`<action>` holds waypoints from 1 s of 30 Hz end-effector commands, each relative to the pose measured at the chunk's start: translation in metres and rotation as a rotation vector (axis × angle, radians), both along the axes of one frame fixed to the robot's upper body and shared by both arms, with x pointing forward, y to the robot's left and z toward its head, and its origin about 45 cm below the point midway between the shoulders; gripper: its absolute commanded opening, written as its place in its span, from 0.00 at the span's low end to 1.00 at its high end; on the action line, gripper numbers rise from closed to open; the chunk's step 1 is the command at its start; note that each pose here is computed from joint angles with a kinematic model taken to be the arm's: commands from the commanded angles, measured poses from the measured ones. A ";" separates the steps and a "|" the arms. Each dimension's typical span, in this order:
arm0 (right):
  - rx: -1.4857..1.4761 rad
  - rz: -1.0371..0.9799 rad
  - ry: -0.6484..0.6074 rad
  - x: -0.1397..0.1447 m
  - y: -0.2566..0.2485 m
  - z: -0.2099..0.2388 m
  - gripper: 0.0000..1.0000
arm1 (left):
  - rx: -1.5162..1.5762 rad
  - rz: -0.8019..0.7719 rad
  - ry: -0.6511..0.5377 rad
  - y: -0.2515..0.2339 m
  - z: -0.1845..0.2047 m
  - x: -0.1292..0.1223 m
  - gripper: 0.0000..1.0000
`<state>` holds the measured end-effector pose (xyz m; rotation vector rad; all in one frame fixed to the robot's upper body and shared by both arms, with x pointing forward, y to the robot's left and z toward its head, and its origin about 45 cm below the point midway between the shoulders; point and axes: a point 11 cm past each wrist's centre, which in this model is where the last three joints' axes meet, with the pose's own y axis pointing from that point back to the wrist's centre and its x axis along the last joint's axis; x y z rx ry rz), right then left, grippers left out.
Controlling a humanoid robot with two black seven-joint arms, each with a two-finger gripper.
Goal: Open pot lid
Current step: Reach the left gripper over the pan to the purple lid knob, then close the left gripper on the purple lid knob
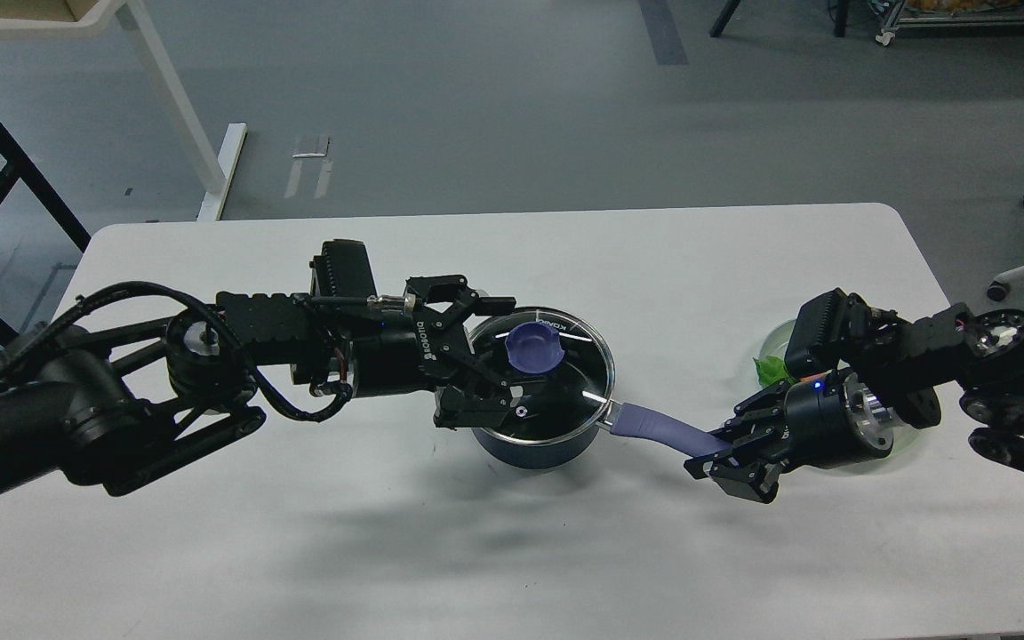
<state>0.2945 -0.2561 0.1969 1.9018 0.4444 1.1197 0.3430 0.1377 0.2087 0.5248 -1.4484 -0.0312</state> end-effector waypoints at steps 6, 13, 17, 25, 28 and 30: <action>-0.001 -0.002 0.001 0.000 -0.001 0.000 0.29 | 0.004 0.023 -0.003 -0.010 -0.015 0.012 0.99; 0.001 -0.002 -0.001 0.000 -0.001 0.000 0.29 | 0.036 0.035 -0.002 -0.008 -0.026 0.016 0.99; 0.000 -0.001 0.000 0.000 -0.001 0.000 0.29 | 0.035 0.027 0.008 -0.012 -0.030 0.013 0.99; 0.003 0.001 -0.001 0.000 0.001 0.000 0.29 | 0.031 0.030 0.007 -0.018 -0.031 0.016 0.97; 0.003 0.001 -0.001 0.000 0.001 0.000 0.29 | 0.030 0.028 0.009 -0.021 -0.032 0.016 0.96; 0.003 0.000 0.000 0.000 0.000 0.000 0.29 | 0.028 0.032 0.007 -0.021 -0.033 0.017 0.93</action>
